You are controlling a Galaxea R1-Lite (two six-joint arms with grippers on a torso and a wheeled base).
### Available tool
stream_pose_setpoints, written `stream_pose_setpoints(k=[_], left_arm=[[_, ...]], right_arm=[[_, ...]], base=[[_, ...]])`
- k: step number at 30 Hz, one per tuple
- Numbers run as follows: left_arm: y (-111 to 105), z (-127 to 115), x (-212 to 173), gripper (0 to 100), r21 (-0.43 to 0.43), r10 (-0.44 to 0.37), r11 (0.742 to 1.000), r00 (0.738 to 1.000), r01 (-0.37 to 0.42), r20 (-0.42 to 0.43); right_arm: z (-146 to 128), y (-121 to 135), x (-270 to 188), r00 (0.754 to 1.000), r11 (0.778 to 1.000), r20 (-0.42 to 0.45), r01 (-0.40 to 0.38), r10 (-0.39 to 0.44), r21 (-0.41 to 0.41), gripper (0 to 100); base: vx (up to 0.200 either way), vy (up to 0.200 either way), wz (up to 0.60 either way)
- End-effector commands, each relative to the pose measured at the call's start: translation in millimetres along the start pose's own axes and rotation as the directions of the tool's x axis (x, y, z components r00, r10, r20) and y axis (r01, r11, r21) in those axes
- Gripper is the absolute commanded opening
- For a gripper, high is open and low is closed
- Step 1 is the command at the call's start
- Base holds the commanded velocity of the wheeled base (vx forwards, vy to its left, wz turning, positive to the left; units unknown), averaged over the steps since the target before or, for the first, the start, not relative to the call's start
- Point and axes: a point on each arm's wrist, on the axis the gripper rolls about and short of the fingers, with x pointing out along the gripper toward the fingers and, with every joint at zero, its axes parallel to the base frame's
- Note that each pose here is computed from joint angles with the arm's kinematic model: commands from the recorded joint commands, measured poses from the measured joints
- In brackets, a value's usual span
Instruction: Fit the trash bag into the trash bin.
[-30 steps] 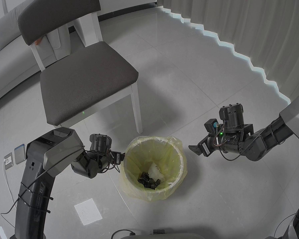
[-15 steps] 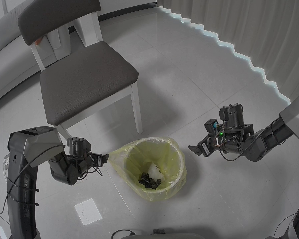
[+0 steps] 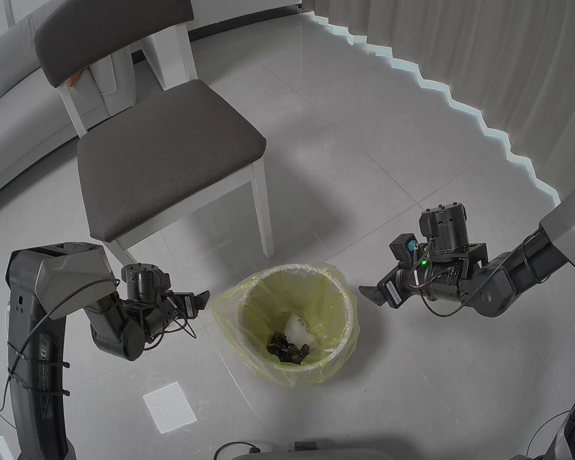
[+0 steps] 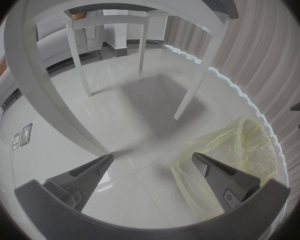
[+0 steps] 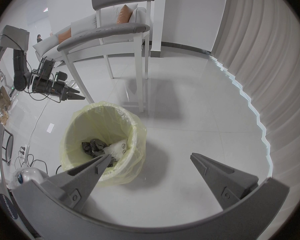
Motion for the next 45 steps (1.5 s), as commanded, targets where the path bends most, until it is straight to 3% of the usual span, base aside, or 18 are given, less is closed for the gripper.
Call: stream_pose_setpoints(k=[1,5,9,18,22,31,34,39,45], left_arm=[[-13.6,-3.1,-3.6,100,0.001,-0.033,0.999,0.998,0.033,-0.046],[-24.8,-9.5,-2.5,100,0.010,-0.092,0.996,0.986,0.094,-0.142],[-32.8,-5.9,15.5,100,0.015,-0.093,0.995,0.976,0.098,-0.197],[-38.2,3.8,73.9,100,0.028,-0.052,0.998,0.972,0.060,-0.228],[-50.5,10.9,95.2,100,0.044,-0.034,0.998,0.966,0.047,-0.257],[-71.8,6.1,130.0,100,0.080,0.021,0.997,0.976,-0.004,-0.218],[-67.7,13.7,126.1,100,0.070,0.038,0.997,0.978,-0.024,-0.207],[-52.9,57.4,80.8,100,-0.027,0.020,0.999,0.983,-0.026,-0.182],[-33.1,101.6,17.0,100,-0.065,-0.007,0.998,0.999,0.005,-0.034]], right_arm=[[-2.1,0.5,-18.4,1.000,1.000,0.000,-0.002,0.002,-0.004,100],[0.2,-0.4,-22.8,1.000,1.000,0.010,0.001,-0.001,-0.004,100],[-2.3,0.4,-22.9,1.000,1.000,0.001,-0.002,0.002,-0.004,100],[-6.2,-7.0,-20.1,1.000,1.000,-0.011,0.015,-0.015,0.008,100],[-7.6,-9.4,-17.3,1.000,1.000,-0.016,0.020,-0.020,0.012,100],[-6.5,-13.3,-13.1,1.000,0.999,-0.013,0.029,-0.029,0.017,100],[-7.5,-14.2,-14.5,0.999,0.999,-0.015,0.031,-0.031,0.019,100],[-10.1,-19.2,-15.0,0.999,0.998,-0.022,0.044,-0.044,0.038,100],[-2.4,-26.1,-24.4,0.997,0.995,0.032,0.074,-0.076,0.060,100]], base=[[0.000,0.000,0.00],[0.000,0.000,0.00],[0.000,0.000,0.00],[0.000,0.000,0.00],[0.000,0.000,0.00],[0.000,0.000,0.00],[0.000,0.000,0.00],[0.000,0.000,0.00],[0.000,0.000,0.00]])
